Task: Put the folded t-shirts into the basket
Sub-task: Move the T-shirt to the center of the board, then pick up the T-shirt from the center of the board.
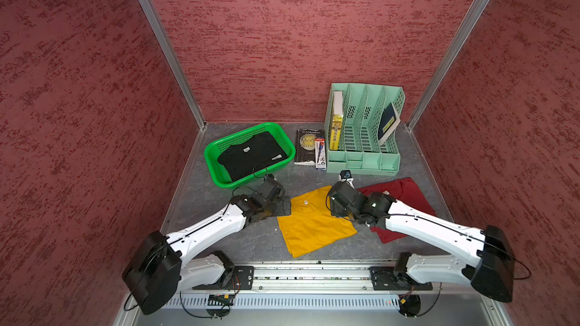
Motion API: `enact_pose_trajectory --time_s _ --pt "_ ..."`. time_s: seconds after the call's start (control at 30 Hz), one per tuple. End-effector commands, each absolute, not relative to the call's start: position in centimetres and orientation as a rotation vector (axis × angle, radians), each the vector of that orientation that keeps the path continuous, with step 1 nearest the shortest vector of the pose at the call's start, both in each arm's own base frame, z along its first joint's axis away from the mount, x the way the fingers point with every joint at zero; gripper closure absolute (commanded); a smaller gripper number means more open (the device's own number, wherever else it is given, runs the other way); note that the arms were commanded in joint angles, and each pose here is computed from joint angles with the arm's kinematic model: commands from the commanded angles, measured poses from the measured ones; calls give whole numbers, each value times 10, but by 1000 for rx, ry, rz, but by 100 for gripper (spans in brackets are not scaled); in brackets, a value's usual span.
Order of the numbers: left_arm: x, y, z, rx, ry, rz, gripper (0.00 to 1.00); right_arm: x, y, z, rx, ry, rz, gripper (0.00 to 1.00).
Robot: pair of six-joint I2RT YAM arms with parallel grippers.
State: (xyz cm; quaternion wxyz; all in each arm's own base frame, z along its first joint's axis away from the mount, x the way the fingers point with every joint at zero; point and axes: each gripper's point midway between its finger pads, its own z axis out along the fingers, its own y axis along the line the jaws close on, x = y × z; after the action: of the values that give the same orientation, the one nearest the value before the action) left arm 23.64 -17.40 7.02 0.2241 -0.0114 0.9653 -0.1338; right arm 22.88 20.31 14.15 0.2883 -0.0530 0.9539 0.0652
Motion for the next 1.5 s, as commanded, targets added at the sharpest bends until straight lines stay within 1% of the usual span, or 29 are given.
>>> enact_pose_trajectory --time_s 0.0,0.1,0.17,0.2,0.27,0.33,0.4,0.47,0.5,0.57,0.6,0.63,0.67,0.7,0.77,0.8,0.83,0.9,0.97,1.03,1.07,1.1,1.17,1.23,1.3,1.4,1.47 --pt "248 -163 54 -67 2676 -302 8 223 224 154 -261 2602 367 25" --pt "250 -168 36 -112 2713 -464 15 228 223 159 -223 2624 421 25" --pt "249 -171 30 -113 2723 -535 22 229 222 159 -209 2634 447 25" --pt "249 -174 29 -104 2727 -567 24 231 221 160 -202 2637 459 26" --pt "247 -178 26 -99 2737 -604 31 234 219 160 -179 2644 477 26" --pt "248 -176 22 -119 2740 -619 36 239 218 160 -160 2652 494 27" --pt "248 -180 18 -121 2751 -675 46 242 217 158 -140 2669 515 27" --pt "247 -189 17 -103 2763 -762 54 245 218 157 -106 2693 556 27" --pt "248 -191 13 -102 2778 -778 59 248 219 157 -85 2704 579 27" --pt "248 -193 8 -96 2800 -796 74 252 224 156 -47 2722 636 27" --pt "247 -196 6 -79 2808 -818 83 253 228 156 -35 2731 680 27" --pt "247 -201 8 -56 2804 -859 94 255 231 157 -28 2738 725 27" --pt "247 -207 12 -15 2794 -907 100 257 235 157 -21 2746 758 27" --pt "246 -214 17 28 2775 -951 100 259 238 156 -27 2756 791 27" --pt "240 -241 43 234 2657 -1110 100 266 243 150 -74 2789 805 27" --pt "237 -249 53 297 2609 -1126 100 269 243 144 -113 2807 796 27" --pt "235 -253 59 344 2576 -1097 100 273 242 140 -159 2815 787 27" --pt "234 -251 65 381 2563 -952 100 279 235 131 -274 2830 746 28" --pt "231 -248 68 407 2555 -864 100 288 216 119 -335 2853 602 29" --pt "226 -247 74 427 2530 -846 100 297 195 105 -371 2872 397 29" --pt "223 -247 75 435 2519 -844 100 299 189 99 -377 2881 342 28" --pt "220 -247 76 447 2503 -838 100 302 183 94 -348 2898 297 27" --pt "216 -249 80 489 2471 -823 100 310 169 91 -177 2922 213 28" --pt "207 -261 87 612 2407 -838 100 316 167 92 2 2916 222 26" --pt "194 -276 96 765 2312 -834 100 315 181 92 174 2910 363 25" --pt "177 -294 106 948 2169 -713 100 308 200 98 444 2869 609 24" --pt "165 -303 109 1054 2076 -648 100 302 209 99 571 2848 735 23"
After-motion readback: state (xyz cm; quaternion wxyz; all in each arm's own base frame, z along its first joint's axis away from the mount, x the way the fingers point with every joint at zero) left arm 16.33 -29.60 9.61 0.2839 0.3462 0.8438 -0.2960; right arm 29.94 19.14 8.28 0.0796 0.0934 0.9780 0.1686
